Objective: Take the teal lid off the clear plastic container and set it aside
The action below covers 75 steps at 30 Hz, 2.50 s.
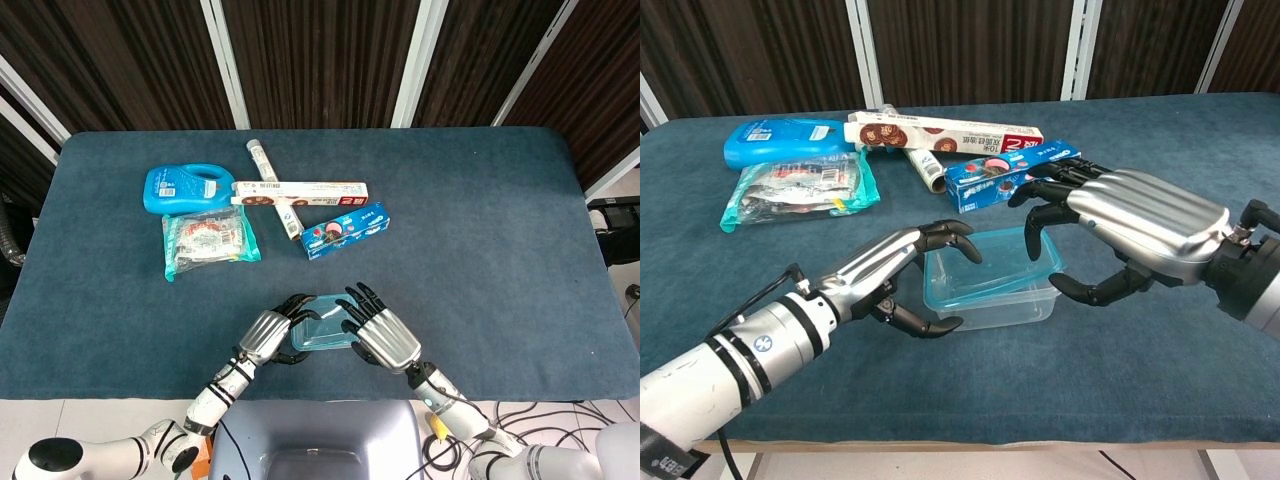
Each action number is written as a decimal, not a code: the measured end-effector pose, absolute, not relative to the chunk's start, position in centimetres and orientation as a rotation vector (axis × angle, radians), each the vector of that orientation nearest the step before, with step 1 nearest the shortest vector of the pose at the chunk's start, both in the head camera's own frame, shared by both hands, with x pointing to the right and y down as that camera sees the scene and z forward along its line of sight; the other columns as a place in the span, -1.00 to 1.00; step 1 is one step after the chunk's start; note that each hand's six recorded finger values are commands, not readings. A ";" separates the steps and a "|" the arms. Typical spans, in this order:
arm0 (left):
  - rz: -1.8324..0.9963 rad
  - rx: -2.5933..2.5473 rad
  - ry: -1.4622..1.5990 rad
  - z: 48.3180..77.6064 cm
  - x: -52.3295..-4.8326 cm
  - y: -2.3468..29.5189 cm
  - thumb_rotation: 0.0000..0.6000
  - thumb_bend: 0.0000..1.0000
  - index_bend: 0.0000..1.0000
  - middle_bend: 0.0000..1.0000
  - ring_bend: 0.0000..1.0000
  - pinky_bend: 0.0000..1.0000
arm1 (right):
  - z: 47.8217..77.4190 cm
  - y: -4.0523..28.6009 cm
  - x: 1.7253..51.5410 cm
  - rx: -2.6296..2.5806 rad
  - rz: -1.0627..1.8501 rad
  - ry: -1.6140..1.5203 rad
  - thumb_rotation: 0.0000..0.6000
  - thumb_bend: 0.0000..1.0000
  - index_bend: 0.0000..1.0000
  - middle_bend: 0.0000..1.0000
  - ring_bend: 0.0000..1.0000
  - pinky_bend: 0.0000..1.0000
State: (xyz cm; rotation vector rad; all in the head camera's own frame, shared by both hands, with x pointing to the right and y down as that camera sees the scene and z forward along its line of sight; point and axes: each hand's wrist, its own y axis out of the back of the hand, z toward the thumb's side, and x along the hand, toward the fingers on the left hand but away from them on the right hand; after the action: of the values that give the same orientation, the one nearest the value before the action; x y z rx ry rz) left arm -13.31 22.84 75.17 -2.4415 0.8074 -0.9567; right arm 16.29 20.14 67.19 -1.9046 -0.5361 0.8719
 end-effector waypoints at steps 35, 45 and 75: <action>-0.949 -2.413 0.781 74.8 -13.8 22.8 1.00 -0.35 0.11 -0.17 -0.50 -0.29 | 67.9 19.2 14.5 -1.917 0.851 -0.558 1.00 -0.25 -0.11 -0.68 -0.97 -1.00; -0.929 -2.409 0.797 74.3 -13.6 22.6 1.00 -0.35 0.03 -0.26 -0.52 -0.36 | 68.6 19.6 13.2 -1.931 0.853 -0.549 1.00 -0.20 0.15 -0.63 -0.93 -0.98; -0.788 -2.439 1.116 71.2 -16.4 17.9 1.00 -0.46 -1.00 -1.00 -1.00 -1.00 | 64.6 18.9 13.6 -1.807 0.672 -0.621 1.00 0.05 0.48 -0.47 -0.82 -0.90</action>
State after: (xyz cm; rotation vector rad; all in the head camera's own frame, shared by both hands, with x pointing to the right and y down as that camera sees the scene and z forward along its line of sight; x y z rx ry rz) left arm -16.43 17.91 71.20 -2.4386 1.1162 -0.7877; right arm 13.59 18.93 64.65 -1.8069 -0.6207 0.6722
